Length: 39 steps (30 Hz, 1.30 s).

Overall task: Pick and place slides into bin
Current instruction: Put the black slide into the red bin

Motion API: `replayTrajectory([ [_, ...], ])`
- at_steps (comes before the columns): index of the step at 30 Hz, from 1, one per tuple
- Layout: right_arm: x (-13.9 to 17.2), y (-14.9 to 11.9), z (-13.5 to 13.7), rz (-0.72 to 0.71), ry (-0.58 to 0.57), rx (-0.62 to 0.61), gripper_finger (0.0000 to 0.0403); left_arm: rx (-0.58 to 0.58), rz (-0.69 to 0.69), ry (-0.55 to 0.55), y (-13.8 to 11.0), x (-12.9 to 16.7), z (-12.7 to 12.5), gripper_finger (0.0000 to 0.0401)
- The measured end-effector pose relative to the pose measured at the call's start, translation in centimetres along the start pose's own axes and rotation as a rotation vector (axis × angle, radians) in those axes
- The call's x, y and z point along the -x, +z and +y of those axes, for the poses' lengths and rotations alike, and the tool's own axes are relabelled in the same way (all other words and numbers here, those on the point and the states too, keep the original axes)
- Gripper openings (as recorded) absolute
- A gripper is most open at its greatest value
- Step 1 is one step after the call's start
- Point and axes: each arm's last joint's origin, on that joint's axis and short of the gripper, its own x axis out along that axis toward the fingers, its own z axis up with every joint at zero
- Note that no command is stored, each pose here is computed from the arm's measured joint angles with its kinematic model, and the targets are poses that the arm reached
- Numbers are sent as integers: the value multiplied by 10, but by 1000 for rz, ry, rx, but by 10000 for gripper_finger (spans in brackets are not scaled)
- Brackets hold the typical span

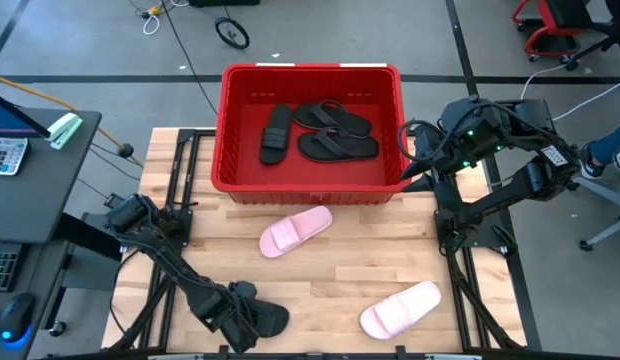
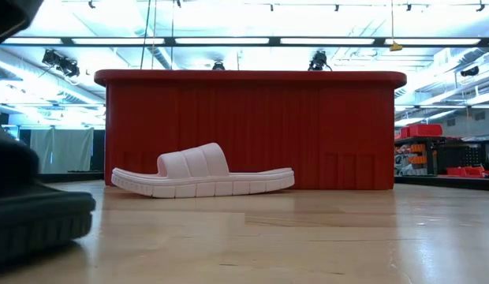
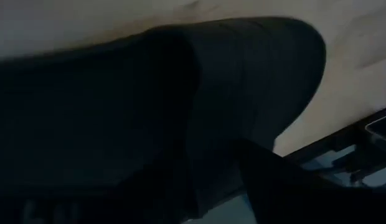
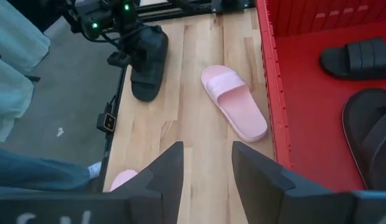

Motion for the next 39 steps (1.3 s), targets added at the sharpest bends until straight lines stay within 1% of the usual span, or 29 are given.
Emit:
replayTrajectory([
  [2,0,0,0,-4,-5,0,142,1,0,-1,2,0,-1,112],
  [6,0,2,-1,-29,-50,-43,142,-80,26,-31,3,5,-6,25],
  [7,0,2,-2,-33,-69,-58,142,-85,31,-33,5,7,-7,16],
  [10,0,3,-3,-44,-121,-98,142,-132,52,-68,6,19,-15,17],
  [14,1,3,-5,-60,-190,-146,142,-260,82,-195,9,56,-40,11],
  [16,1,3,-6,-69,-223,-170,142,-341,80,-285,14,82,-58,11],
  [17,1,3,-7,-73,-240,-180,142,-390,67,-314,18,97,-67,11],
  [19,-1,4,-8,-80,-274,-203,142,-495,26,-352,28,129,-83,11],
  [20,-1,4,-9,-81,-285,-214,142,-550,2,-351,35,147,-89,11],
  [22,-4,6,-10,-81,-303,-239,142,-636,-49,-327,52,183,-95,11],
  [24,-8,7,-10,-76,-310,-258,142,-723,-124,-294,73,217,-96,11],
  [28,-20,11,-9,-48,-307,-263,142,-924,-304,-145,123,286,-77,11],
  [29,-23,12,-8,-39,-304,-256,142,-971,-356,-123,136,300,-72,11],
  [32,-34,15,-5,-8,-295,-232,142,-1157,-535,-152,172,329,-63,11],
  [33,-38,16,-4,4,-294,-220,142,-1190,-592,-139,186,336,-61,11],
  [34,-41,17,-3,13,-291,-205,142,-1190,-643,-112,200,345,-53,11],
  [35,-46,18,-2,24,-290,-190,142,-1182,-648,-56,211,349,-45,11],
  [37,-53,21,-1,43,-285,-160,142,-1121,-636,78,239,353,-28,11],
  [39,-62,24,-1,58,-285,-130,142,-1112,-617,193,267,352,-18,11],
])
